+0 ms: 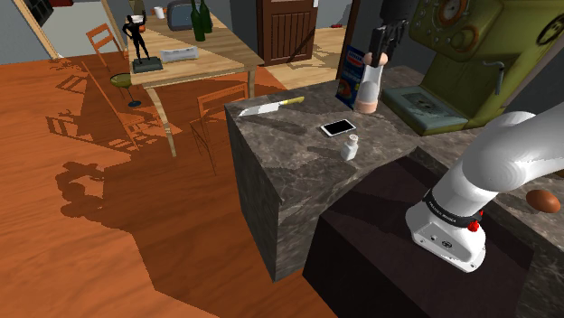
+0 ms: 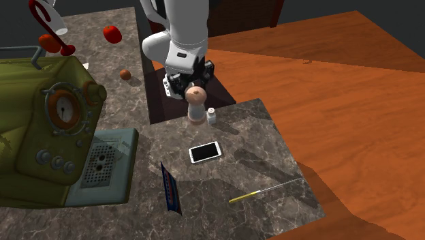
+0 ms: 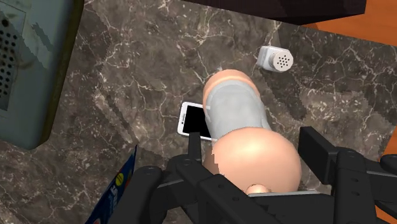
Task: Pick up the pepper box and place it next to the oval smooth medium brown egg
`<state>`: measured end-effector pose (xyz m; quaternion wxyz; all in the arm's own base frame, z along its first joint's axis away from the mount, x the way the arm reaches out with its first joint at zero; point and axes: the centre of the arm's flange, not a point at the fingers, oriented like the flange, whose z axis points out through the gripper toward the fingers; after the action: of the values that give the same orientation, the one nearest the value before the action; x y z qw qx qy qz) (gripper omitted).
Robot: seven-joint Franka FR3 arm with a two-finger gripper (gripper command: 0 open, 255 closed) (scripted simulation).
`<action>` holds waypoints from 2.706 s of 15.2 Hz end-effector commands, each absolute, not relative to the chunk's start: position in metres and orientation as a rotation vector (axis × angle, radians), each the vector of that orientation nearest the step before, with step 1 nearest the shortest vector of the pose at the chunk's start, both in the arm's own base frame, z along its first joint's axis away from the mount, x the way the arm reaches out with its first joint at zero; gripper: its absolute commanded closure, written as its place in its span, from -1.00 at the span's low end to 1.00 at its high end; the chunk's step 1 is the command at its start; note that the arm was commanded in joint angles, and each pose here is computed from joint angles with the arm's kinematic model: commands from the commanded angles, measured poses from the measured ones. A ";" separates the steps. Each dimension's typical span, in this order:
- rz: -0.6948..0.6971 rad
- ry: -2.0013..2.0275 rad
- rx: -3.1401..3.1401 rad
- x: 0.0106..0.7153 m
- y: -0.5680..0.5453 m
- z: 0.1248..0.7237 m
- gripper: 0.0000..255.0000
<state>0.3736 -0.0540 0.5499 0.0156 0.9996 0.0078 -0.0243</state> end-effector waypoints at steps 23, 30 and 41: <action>-0.076 0.024 3.109 0.340 -0.076 0.658 1.00; -0.076 0.024 3.109 0.263 -0.125 0.658 1.00; -0.076 0.024 3.109 0.140 -0.203 0.659 1.00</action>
<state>0.1506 -0.1995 0.6608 0.0154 0.9996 0.0072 -0.0236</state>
